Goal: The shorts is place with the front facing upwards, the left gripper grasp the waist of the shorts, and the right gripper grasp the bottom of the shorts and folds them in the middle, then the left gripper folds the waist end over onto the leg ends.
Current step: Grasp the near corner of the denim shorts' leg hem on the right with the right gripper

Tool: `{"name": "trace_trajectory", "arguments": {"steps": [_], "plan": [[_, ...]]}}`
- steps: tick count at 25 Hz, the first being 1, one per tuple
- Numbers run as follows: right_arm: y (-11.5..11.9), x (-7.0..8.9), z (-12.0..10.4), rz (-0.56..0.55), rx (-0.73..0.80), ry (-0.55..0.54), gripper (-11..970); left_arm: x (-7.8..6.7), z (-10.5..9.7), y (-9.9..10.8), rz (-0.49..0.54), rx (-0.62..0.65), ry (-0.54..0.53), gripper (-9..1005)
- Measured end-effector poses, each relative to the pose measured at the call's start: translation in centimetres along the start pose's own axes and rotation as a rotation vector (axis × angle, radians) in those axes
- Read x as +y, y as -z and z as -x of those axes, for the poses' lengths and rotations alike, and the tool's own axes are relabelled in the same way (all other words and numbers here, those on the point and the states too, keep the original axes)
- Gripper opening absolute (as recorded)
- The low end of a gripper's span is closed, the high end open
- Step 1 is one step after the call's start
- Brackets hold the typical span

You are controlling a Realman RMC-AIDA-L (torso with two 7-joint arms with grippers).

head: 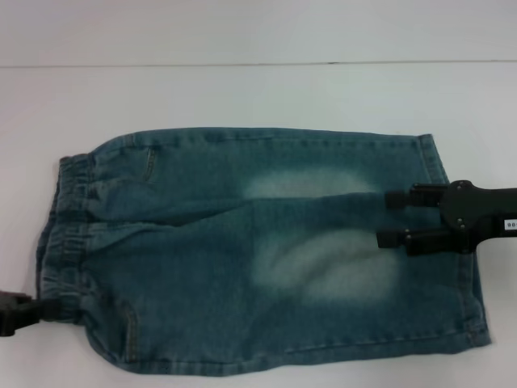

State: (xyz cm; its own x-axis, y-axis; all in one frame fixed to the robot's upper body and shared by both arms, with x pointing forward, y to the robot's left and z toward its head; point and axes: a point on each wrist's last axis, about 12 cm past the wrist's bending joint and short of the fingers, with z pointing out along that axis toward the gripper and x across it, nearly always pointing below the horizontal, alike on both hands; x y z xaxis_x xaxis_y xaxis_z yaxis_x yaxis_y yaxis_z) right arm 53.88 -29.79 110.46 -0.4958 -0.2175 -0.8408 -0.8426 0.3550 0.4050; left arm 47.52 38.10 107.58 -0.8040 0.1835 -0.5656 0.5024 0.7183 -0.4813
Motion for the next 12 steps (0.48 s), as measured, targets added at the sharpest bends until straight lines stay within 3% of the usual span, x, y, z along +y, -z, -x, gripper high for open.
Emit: {"name": "trace_trajectory", "arguments": {"steps": [5, 10, 12], "plan": [[0.3, -0.2, 0.8, -0.001, 0.01, -0.018, 915, -2.0, 2.0, -0.4, -0.08, 0.007, -0.053, 29], [1.4, -0.4, 2.1, 0.006, 0.071, -0.057, 915, -2.2, 3.2, -0.9, -0.052, -0.013, -0.087, 30], [2.1, -0.2, 2.9, 0.006, 0.171, -0.079, 916, -1.7, 4.0, -1.2, -0.014, -0.031, -0.082, 30]]}}
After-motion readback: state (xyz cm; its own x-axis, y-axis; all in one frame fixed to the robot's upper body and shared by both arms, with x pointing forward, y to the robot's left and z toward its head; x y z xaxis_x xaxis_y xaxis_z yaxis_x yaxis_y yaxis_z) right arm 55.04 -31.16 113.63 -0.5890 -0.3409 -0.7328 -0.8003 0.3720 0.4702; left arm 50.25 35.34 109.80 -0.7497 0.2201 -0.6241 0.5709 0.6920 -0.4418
